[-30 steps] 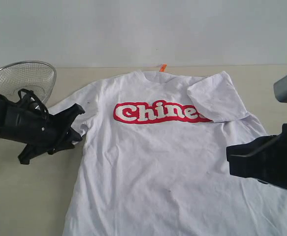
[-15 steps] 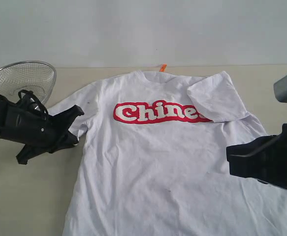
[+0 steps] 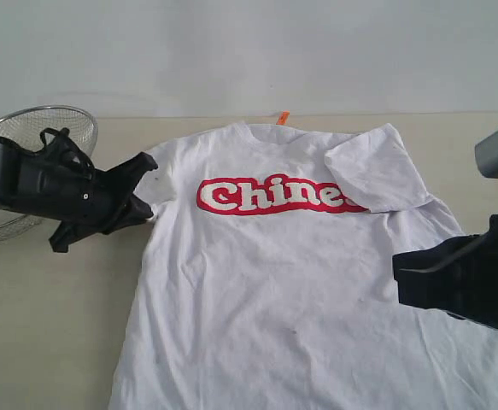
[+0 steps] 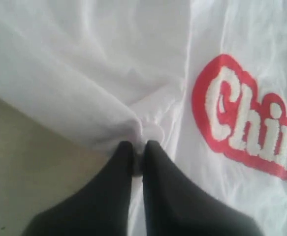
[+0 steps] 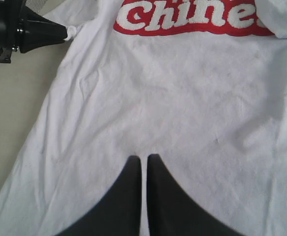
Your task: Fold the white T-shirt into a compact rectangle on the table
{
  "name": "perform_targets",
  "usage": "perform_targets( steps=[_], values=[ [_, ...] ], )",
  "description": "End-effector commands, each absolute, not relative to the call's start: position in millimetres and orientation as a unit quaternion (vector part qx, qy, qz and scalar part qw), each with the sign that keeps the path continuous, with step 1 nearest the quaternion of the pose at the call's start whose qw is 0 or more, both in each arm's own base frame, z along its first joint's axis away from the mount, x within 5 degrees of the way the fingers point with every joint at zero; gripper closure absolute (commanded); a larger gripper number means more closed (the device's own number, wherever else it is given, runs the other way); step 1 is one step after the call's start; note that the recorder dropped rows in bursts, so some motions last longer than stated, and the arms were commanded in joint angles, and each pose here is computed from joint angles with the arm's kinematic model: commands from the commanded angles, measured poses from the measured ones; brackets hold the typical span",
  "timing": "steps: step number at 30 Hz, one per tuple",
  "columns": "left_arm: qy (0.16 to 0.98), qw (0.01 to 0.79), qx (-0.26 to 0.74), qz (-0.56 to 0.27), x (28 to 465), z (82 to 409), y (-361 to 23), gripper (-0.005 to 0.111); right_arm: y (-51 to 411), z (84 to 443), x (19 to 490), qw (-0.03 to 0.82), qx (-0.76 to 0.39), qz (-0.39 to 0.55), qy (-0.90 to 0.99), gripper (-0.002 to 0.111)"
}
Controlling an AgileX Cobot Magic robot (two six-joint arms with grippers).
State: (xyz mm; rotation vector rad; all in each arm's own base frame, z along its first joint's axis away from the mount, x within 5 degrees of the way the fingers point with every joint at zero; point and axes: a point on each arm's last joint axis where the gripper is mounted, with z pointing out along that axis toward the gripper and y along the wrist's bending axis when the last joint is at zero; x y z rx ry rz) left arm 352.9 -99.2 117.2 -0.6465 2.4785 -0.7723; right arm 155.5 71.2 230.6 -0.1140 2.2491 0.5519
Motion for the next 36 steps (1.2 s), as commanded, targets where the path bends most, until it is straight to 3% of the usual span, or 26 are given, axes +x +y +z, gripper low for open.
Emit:
perform_targets(
  steps=[1,25,36],
  values=[
    [0.898,0.239,-0.219,-0.298,358.2,124.8,-104.1,0.102,70.7,230.3,154.9,0.404,-0.048,0.216,0.888,0.109],
    [0.889,0.267,-0.167,-0.333,372.9,146.0,-114.0,0.102,70.6,230.5,155.0,0.405,-0.048,0.215,0.888,0.109],
    [0.909,0.267,-0.077,-0.310,372.8,141.1,-141.2,0.102,70.2,231.0,155.8,0.409,-0.046,0.213,0.886,0.109]
  ],
)
